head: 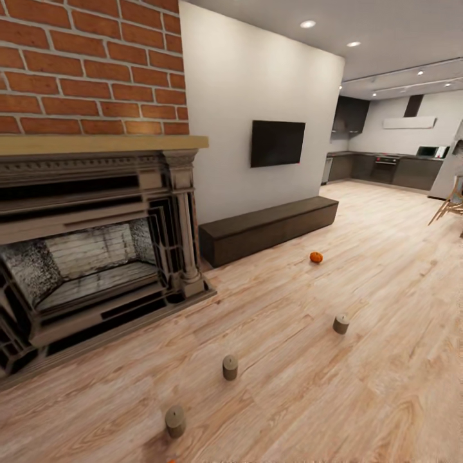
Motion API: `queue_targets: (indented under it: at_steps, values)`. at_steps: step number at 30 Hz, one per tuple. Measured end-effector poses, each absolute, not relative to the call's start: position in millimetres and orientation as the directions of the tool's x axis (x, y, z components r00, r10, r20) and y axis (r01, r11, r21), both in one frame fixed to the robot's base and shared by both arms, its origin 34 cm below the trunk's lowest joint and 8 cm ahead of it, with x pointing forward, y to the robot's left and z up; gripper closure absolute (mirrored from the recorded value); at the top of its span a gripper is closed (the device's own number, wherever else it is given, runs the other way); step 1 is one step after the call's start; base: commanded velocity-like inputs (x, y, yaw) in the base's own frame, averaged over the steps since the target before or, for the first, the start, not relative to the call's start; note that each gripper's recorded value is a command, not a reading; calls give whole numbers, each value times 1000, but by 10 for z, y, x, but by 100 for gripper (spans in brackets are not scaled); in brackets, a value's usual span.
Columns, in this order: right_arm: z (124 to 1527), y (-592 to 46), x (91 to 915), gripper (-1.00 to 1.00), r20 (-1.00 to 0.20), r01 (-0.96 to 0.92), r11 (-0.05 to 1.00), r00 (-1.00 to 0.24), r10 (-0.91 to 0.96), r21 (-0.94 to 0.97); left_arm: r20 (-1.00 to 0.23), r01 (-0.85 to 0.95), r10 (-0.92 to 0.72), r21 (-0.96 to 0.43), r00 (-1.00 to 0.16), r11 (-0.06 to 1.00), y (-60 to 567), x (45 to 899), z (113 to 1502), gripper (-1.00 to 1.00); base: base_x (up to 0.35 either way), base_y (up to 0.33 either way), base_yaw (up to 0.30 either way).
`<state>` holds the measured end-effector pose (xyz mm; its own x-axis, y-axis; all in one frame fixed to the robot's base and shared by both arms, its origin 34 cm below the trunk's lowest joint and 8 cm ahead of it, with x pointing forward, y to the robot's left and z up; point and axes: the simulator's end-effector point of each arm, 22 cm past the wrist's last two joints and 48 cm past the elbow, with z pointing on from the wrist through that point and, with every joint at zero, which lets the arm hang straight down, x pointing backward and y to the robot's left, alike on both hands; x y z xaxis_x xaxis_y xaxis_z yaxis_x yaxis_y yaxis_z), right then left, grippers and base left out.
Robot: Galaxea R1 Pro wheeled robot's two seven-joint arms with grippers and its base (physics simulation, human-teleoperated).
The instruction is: Place each of the two pumpkins and all three candles from the living room inside a cabinet in the living room (use any cabinet), then make sure every cabinet is closed, and position the cauldron so it is next to a table in the living room.
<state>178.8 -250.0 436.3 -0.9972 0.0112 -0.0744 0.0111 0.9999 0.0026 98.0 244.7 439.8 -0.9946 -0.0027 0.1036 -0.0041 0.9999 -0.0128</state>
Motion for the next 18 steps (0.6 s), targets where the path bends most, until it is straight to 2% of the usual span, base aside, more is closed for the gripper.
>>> queue_targets:
  at_steps: [18]
  values:
    - [4355,-2500,1695,-100,-51,11,1000,-999,11,2,127,-4,-3,-13,-992,1000,2447,888,4409,-100,0,0,-187]
